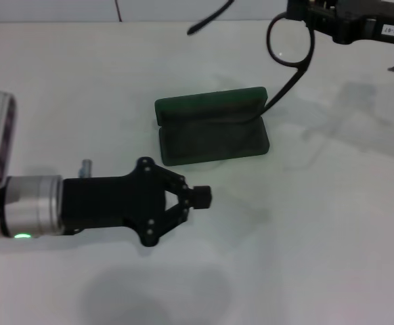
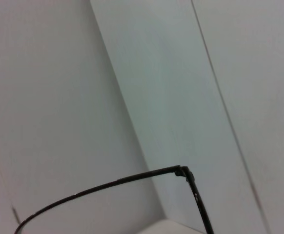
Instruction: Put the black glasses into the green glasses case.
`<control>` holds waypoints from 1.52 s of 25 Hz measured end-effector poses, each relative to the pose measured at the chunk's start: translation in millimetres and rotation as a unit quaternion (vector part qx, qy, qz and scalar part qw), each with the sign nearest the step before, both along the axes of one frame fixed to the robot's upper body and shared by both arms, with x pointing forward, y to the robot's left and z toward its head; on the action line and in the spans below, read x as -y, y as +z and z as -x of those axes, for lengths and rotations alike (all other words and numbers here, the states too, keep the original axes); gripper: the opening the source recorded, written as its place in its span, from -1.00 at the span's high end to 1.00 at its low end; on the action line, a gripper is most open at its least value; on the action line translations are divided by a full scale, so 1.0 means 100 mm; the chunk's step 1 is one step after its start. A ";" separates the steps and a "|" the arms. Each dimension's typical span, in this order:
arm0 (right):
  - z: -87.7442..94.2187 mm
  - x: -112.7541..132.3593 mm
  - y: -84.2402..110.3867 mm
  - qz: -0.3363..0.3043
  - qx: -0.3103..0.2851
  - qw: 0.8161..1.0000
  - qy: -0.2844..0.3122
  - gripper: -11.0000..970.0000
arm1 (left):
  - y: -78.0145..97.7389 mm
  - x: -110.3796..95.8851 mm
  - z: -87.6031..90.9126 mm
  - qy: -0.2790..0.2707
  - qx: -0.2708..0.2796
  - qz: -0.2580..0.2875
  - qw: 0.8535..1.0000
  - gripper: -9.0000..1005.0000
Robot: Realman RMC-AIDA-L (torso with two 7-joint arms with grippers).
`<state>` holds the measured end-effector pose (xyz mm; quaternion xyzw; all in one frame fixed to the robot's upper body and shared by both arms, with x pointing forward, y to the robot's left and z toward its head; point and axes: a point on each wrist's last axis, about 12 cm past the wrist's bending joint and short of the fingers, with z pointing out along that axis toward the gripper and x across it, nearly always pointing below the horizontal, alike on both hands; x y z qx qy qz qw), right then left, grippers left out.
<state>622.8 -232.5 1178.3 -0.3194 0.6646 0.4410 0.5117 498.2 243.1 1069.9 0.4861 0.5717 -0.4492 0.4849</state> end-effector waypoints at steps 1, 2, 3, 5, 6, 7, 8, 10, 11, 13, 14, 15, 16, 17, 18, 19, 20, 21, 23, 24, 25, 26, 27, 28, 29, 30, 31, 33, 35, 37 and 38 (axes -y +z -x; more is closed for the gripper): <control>0.02 -0.02 -0.01 -0.011 -0.005 1.000 0.005 0.79 | 0.01 0.04 -0.02 -0.006 -0.001 0.003 1.000 0.67; 0.03 -0.05 -0.03 -0.018 -0.009 1.000 0.010 0.79 | 0.01 0.08 -0.03 -0.010 -0.004 0.006 1.000 0.75; 0.04 -0.07 -0.04 -0.027 -0.013 0.999 0.016 0.79 | 0.01 0.10 -0.04 -0.013 -0.005 0.009 1.000 0.82; 0.07 -0.14 -0.07 -0.040 -0.023 0.998 0.030 0.79 | 0.02 0.16 -0.08 -0.019 -0.008 0.012 1.000 0.91; 0.08 -0.17 -0.09 -0.044 -0.027 0.998 0.037 0.79 | 0.02 0.19 -0.09 -0.020 -0.008 0.014 1.000 0.93; 0.08 -0.20 -0.10 -0.047 -0.030 0.998 0.041 0.79 | 0.03 0.21 -0.10 -0.021 -0.009 0.017 1.000 0.94; 0.10 -0.25 -0.13 -0.052 -0.036 0.997 0.050 0.79 | 0.03 0.24 -0.11 -0.022 -0.010 0.021 0.999 0.96; 0.11 -0.32 -0.17 -0.057 -0.041 0.996 0.062 0.79 | 0.05 0.29 -0.13 -0.024 -0.013 0.030 0.999 0.99; 0.12 -0.34 -0.19 -0.058 -0.042 0.995 0.066 0.79 | 0.05 0.31 -0.15 -0.025 -0.014 0.033 0.999 0.99; 0.13 -0.37 -0.21 -0.058 -0.042 0.995 0.071 0.79 | 0.06 0.33 -0.17 -0.024 -0.015 0.033 0.999 0.99; 0.14 -0.38 -0.22 -0.057 -0.042 0.995 0.073 0.79 | 0.06 0.34 -0.18 -0.024 -0.015 0.033 0.999 0.98; 0.14 -0.38 -0.23 -0.057 -0.041 0.995 0.074 0.79 | 0.07 0.35 -0.18 -0.023 -0.015 0.033 0.999 0.98; 0.15 -0.39 -0.23 -0.056 -0.042 0.995 0.076 0.79 | 0.07 0.35 -0.19 -0.021 -0.015 0.035 0.999 0.98; 0.15 -0.39 -0.24 -0.054 -0.043 0.995 0.078 0.79 | 0.07 0.35 -0.19 -0.019 -0.015 0.037 0.999 0.98; 0.16 -0.40 -0.25 -0.052 -0.044 0.995 0.080 0.79 | 0.08 0.35 -0.19 -0.016 -0.014 0.039 0.999 0.98; 0.17 -0.40 -0.26 -0.050 -0.045 0.994 0.081 0.79 | 0.08 0.34 -0.20 -0.013 -0.014 0.042 0.999 0.98; 0.17 -0.40 -0.27 -0.047 -0.045 0.994 0.082 0.79 | 0.08 0.34 -0.20 -0.011 -0.014 0.044 0.999 0.98; 0.18 -0.40 -0.29 -0.044 -0.045 0.995 0.082 0.79 | 0.08 0.34 -0.20 -0.008 -0.013 0.046 0.999 0.98; 0.19 -0.39 -0.32 -0.039 -0.043 0.995 0.081 0.79 | 0.08 0.33 -0.20 -0.006 -0.013 0.049 0.999 0.98; 0.20 -0.39 -0.33 -0.038 -0.043 0.995 0.081 0.79 | 0.09 0.33 -0.20 -0.005 -0.013 0.049 0.999 0.98; 0.21 -0.39 -0.35 -0.036 -0.043 0.995 0.081 0.79 | 0.09 0.33 -0.20 -0.005 -0.013 0.049 0.999 0.98; 0.21 -0.39 -0.37 -0.034 -0.043 0.995 0.081 0.79 | 0.09 0.33 -0.20 -0.004 -0.013 0.050 0.999 0.98; 0.22 -0.39 -0.38 -0.033 -0.043 0.995 0.080 0.79 | 0.09 0.33 -0.21 -0.003 -0.012 0.052 0.999 0.98; 0.22 -0.39 -0.40 -0.030 -0.044 0.995 0.079 0.79 | 0.10 0.33 -0.21 -0.002 -0.012 0.053 0.999 0.98; 0.23 -0.39 -0.41 -0.027 -0.045 0.996 0.078 0.79 | 0.10 0.33 -0.22 -0.001 -0.011 0.055 0.998 0.98; 0.23 -0.39 -0.42 -0.025 -0.046 0.996 0.078 0.79 | 0.11 0.33 -0.22 0.001 -0.010 0.057 0.998 0.98; 0.23 -0.39 -0.44 -0.020 -0.047 0.996 0.079 0.79 | 0.12 0.33 -0.23 0.004 -0.008 0.060 0.998 0.98; 0.25 -0.41 -0.47 -0.010 -0.049 0.995 0.085 0.79 | 0.13 0.33 -0.24 0.007 -0.007 0.064 0.998 0.98; 0.26 -0.43 -0.49 0.001 -0.051 0.994 0.092 0.79 | 0.14 0.33 -0.25 0.008 -0.005 0.066 0.998 0.98; 0.28 -0.45 -0.52 0.011 -0.053 0.994 0.100 0.79 | 0.14 0.33 -0.25 0.010 -0.004 0.068 0.998 0.98; 0.29 -0.46 -0.53 0.015 -0.054 0.993 0.103 0.79 | 0.15 0.33 -0.26 0.010 -0.003 0.068 0.998 0.98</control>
